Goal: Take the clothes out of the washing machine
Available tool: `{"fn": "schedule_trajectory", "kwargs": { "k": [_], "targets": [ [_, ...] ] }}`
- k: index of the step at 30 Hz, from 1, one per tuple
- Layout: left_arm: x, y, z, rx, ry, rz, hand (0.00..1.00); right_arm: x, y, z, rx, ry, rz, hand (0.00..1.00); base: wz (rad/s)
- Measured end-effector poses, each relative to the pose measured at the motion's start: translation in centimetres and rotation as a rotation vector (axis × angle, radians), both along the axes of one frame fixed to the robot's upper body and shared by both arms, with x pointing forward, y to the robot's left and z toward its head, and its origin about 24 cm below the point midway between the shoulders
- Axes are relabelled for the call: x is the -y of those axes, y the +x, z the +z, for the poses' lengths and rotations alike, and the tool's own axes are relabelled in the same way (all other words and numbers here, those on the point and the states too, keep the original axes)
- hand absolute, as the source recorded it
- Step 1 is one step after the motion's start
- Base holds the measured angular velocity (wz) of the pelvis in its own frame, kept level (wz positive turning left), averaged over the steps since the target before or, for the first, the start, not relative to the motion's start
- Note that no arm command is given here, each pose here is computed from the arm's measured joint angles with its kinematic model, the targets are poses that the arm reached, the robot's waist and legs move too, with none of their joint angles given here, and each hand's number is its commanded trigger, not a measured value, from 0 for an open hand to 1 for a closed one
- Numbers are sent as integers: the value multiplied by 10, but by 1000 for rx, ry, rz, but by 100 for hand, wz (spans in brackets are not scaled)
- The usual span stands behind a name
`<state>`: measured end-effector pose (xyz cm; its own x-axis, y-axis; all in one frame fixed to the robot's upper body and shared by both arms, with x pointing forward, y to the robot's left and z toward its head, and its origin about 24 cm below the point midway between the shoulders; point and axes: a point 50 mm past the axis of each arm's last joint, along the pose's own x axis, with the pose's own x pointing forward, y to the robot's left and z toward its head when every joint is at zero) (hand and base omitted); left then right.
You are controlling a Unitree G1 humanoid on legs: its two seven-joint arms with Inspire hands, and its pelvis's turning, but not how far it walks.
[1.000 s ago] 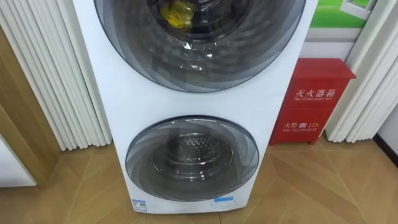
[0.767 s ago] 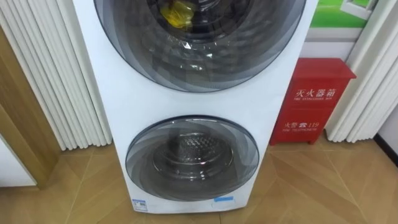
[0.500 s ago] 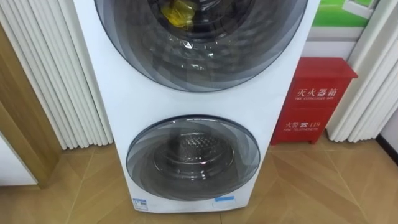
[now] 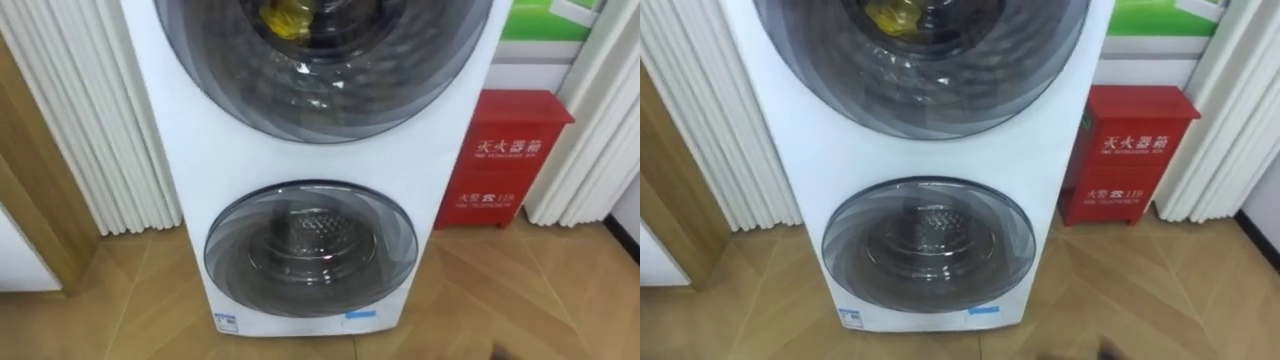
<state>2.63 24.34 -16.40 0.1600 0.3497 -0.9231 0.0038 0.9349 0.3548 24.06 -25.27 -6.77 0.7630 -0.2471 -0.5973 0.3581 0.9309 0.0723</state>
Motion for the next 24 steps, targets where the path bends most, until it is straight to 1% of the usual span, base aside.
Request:
{"fn": "schedule_trajectory", "kwargs": {
  "k": [2,7,10,11,12,13,14,18,20,23,24],
  "targets": [
    [-2,2,2,19,7,4,0,5,23,25,99,-29,-12,0,5],
    [-7,-1,3,4,19,6,0,4,63,65,218,-64,-26,0,2],
    [-8,-4,3,-12,28,-5,0,13,84,98,294,-104,-37,0,-7],
    [-14,-4,5,-15,47,-28,0,15,90,109,326,-121,-40,0,-25],
    [-17,-4,6,-18,60,-39,0,15,93,115,344,-126,-36,0,-30],
    [-24,-7,8,-32,83,-46,0,13,99,128,391,-136,-26,0,0],
    [-26,-13,8,-51,94,-56,0,13,102,139,426,-149,-27,0,14],
    [-24,-15,8,-72,91,-60,0,15,112,161,478,-183,-34,0,26],
    [-26,-13,8,-79,98,-66,0,15,116,171,507,-169,-38,0,4],
    [-26,-18,8,-104,102,-71,0,11,123,184,541,-168,-36,0,-6],
    [-27,-19,9,-108,105,-73,0,10,123,184,535,-171,-40,0,-3]
  ]
}}
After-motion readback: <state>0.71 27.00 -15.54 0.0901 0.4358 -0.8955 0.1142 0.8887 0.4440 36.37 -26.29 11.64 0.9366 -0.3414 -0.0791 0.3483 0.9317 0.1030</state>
